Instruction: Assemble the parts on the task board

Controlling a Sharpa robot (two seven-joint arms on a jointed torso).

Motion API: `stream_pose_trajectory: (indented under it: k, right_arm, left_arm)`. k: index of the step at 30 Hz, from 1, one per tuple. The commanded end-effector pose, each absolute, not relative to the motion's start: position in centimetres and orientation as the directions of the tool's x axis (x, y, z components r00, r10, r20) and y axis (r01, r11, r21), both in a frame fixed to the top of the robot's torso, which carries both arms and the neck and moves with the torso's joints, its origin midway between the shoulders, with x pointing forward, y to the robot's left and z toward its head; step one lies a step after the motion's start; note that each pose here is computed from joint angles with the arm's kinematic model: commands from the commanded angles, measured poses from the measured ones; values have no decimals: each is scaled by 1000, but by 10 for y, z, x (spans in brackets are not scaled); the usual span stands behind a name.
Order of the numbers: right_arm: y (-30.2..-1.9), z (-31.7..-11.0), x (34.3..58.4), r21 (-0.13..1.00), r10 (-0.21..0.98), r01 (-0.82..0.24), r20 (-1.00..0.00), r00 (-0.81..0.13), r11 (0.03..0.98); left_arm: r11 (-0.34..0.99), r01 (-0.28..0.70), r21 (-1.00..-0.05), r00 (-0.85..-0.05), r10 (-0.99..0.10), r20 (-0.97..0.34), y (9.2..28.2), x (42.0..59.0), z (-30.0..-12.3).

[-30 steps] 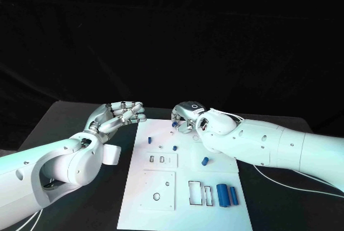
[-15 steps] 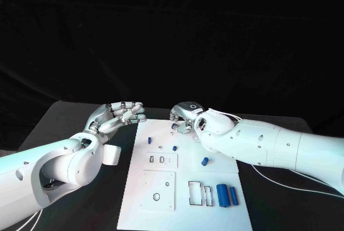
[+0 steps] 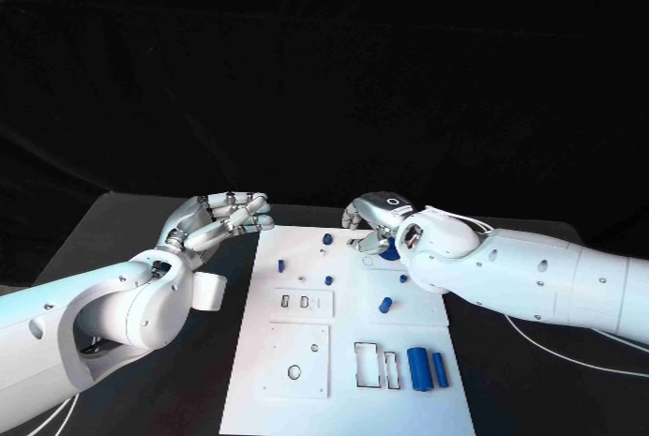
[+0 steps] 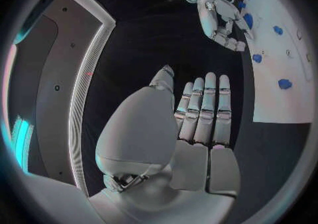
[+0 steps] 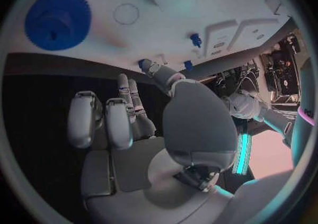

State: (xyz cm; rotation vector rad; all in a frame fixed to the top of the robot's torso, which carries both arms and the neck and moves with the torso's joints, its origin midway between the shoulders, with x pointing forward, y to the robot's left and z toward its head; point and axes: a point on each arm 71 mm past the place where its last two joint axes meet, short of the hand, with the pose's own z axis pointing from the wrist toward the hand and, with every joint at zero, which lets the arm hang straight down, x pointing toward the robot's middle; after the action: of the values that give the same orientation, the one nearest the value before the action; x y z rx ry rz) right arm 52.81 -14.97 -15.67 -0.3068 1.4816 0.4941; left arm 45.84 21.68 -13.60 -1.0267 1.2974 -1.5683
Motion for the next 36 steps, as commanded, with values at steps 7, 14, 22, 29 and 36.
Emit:
stream_pose_trajectory:
  k: [7,14,22,29,36]
  right_arm:
    - [-210,-145,513,221,234,-384,-972,-14,896]
    - [-245,-148,510,269,259,-294,-963,-73,917]
    - [-249,-156,517,292,270,-256,-955,-120,921]
    - [-241,-166,524,293,265,-257,-954,-138,921]
    - [-236,-172,526,289,254,-254,-953,-164,923]
  left_arm:
    - [-129,99,-987,-329,-940,90,218,460,-135]
    - [-131,96,-987,-331,-939,93,217,460,-136]
    - [-133,95,-987,-334,-938,94,216,460,-136]
    - [-133,93,-987,-335,-937,94,216,461,-136]
    - [-133,93,-987,-335,-937,94,216,461,-136]
